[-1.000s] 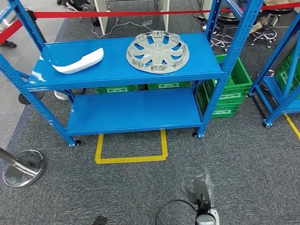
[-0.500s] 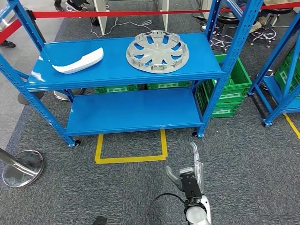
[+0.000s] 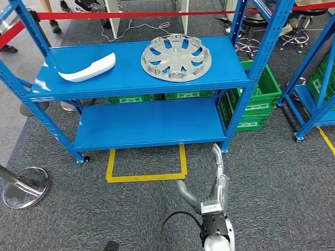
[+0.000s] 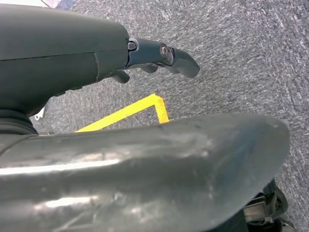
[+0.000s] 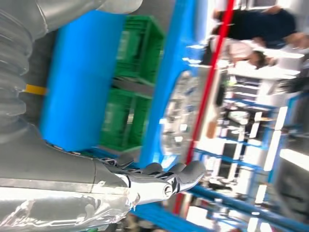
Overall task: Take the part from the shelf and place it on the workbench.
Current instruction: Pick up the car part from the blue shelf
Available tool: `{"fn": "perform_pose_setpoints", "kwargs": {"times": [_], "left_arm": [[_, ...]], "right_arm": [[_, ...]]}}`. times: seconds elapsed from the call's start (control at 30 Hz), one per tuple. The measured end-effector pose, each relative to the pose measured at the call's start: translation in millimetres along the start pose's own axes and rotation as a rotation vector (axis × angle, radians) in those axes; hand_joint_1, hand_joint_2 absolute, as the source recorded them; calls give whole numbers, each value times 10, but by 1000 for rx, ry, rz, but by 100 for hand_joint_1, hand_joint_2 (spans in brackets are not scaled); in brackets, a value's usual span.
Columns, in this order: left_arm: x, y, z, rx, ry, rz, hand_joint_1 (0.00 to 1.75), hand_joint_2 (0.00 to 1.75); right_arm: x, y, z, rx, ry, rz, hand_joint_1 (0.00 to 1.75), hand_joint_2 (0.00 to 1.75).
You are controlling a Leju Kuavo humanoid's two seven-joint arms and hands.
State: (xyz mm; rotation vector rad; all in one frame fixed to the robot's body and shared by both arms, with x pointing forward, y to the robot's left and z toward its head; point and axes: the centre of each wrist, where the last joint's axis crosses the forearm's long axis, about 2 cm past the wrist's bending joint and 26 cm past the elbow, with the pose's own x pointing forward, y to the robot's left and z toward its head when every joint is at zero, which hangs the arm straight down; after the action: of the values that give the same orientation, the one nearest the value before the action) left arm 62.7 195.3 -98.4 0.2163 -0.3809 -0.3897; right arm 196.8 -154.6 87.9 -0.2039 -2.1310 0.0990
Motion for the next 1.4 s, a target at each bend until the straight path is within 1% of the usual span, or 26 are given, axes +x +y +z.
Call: {"fn": "perform_pose_setpoints", "kwargs": {"times": [0.13,0.33,0.57,1.37,1.4], "left_arm": [[-1,3,-1,1,0,-1,0,0],[9,-7,2,0,0,2,0,0],[5,-21,8,-5,1,3,0,0],[34,-34,10,-13,-6,0,0,0],[35,-34,10,-13,-6,-1,0,0]], "right_arm": [[119,25,-22,16,-69,11,0,175],[203,40,-33,40,-119,-1,0,175],[206,34,24,61,-117,-5,0,175],[278,35,14,64,-148,-11,0,175],[281,35,15,63,-146,-15,0,131]]}}
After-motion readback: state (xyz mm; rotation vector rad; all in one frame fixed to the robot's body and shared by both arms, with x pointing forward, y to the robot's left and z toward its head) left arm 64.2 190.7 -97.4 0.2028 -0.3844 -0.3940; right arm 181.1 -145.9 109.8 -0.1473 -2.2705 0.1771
